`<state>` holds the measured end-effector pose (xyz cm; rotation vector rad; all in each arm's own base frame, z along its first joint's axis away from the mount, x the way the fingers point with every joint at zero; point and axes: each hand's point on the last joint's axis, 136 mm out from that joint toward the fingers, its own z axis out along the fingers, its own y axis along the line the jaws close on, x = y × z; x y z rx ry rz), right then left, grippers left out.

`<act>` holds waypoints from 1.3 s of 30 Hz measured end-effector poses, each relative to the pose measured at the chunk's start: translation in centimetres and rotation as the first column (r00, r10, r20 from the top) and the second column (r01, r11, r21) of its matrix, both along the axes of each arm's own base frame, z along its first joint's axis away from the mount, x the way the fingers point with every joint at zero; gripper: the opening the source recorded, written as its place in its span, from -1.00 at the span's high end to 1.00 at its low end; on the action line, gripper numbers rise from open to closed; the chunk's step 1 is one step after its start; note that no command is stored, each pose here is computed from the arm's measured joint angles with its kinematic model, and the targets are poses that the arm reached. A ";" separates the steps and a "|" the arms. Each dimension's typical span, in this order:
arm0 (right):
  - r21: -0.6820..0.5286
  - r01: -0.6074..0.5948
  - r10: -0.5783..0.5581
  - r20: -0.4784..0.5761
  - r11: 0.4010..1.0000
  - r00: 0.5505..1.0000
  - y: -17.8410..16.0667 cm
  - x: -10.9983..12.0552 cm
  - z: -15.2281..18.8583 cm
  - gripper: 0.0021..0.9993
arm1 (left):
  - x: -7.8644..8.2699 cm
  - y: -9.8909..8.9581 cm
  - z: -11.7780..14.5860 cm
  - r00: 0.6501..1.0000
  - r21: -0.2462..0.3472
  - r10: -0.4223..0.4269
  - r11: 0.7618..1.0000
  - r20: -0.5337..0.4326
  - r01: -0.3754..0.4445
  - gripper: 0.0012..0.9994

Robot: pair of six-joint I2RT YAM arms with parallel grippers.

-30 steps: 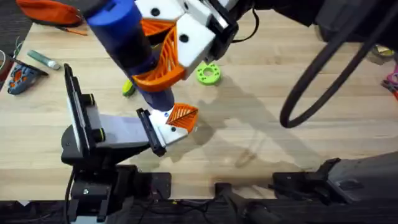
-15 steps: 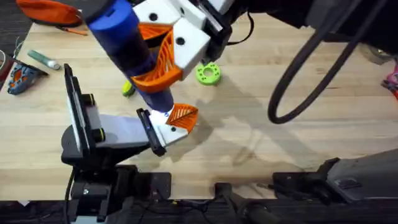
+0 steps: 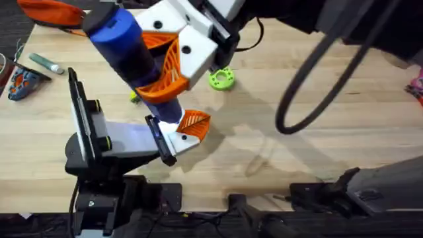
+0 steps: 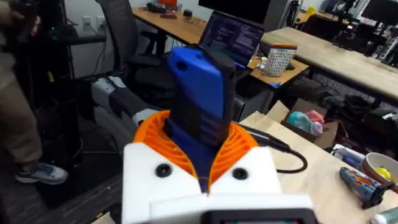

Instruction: Pick up the gripper from the table and insert it into the empty holder that is missing its gripper. Then pick up a screw, insert it into the mounting hole, and use the screwdriver to tighten it. Finally, clean up the table by picking up the vegetable and placing it into the bucket.

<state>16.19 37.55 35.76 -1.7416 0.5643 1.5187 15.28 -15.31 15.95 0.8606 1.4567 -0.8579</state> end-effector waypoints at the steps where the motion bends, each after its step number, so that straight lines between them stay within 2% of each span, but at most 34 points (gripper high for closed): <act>1: -0.002 0.000 0.000 -0.002 1.000 1.000 0.1 0.1 -0.2 0.99 | 0.0 0.0 0.0 1.000 0.000 0.000 1.000 0.000 0.000 0.97; 39: -0.019 0.007 -0.008 -0.021 1.000 1.000 0.3 0.7 -0.7 0.99 | 0.0 0.0 0.0 1.000 0.000 0.000 1.000 0.000 0.000 0.97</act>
